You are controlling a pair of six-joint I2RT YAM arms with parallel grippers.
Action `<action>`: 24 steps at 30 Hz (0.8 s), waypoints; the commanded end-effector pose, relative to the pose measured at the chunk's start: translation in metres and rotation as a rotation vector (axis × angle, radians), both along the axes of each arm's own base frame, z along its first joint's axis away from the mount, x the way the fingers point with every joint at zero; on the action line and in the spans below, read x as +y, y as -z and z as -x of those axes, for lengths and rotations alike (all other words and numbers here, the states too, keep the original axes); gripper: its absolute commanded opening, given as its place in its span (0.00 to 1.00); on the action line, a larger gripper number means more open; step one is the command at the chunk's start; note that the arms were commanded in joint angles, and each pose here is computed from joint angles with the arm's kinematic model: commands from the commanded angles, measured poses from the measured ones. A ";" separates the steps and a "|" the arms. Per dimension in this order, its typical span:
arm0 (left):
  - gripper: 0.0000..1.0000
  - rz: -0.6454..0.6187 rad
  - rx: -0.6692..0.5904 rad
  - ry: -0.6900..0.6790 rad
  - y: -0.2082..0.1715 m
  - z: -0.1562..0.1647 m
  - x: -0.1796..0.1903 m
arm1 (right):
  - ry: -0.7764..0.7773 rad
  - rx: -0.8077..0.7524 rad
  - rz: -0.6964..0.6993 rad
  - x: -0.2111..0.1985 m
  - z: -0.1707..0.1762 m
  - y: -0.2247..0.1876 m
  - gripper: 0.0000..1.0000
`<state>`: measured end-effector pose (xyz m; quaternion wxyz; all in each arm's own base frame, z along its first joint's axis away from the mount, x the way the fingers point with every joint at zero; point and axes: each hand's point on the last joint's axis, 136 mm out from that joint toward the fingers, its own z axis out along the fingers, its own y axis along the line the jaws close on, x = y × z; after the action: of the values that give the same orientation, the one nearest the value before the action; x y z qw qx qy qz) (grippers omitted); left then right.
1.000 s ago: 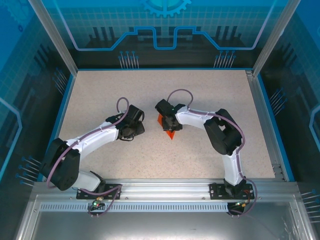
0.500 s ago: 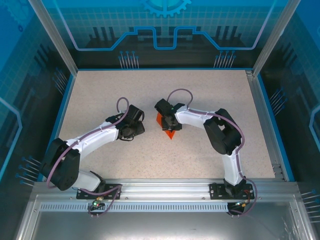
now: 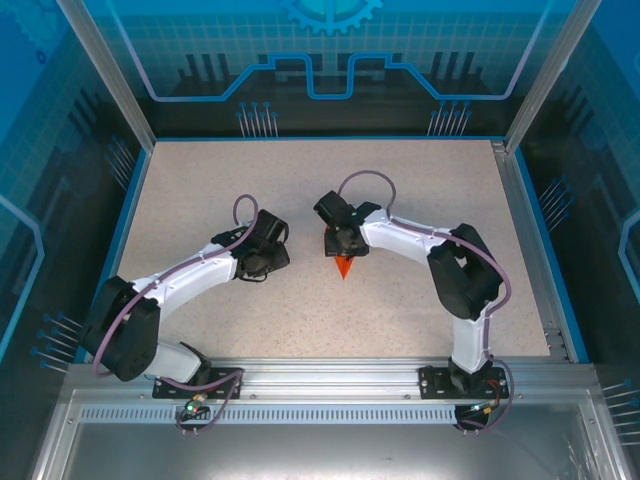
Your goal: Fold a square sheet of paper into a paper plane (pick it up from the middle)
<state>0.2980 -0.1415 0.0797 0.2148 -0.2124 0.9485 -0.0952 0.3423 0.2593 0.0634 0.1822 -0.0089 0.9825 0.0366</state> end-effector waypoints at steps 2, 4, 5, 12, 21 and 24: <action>0.49 -0.008 -0.020 0.009 -0.007 -0.001 0.004 | -0.036 -0.063 -0.006 -0.004 0.006 -0.031 0.54; 0.50 -0.011 -0.031 0.009 -0.010 -0.002 0.005 | -0.041 -0.117 -0.008 -0.009 0.006 -0.049 0.55; 0.51 -0.016 -0.036 0.007 -0.011 -0.002 0.006 | -0.040 -0.148 -0.008 -0.013 0.006 -0.058 0.55; 0.52 -0.032 -0.070 -0.007 -0.018 -0.005 0.014 | 0.035 -0.337 0.058 -0.061 0.013 -0.115 0.58; 0.56 -0.009 -0.067 -0.014 -0.017 -0.007 0.012 | -0.060 -0.143 -0.371 -0.028 0.009 -0.066 0.62; 0.56 -0.005 -0.052 -0.010 -0.014 -0.007 0.010 | -0.061 -0.040 -0.415 -0.012 0.003 -0.035 0.62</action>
<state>0.3037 -0.1332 0.0960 0.2423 -0.2137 0.9411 -0.0993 0.3414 0.2116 0.1150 0.2493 0.0154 0.9548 0.1609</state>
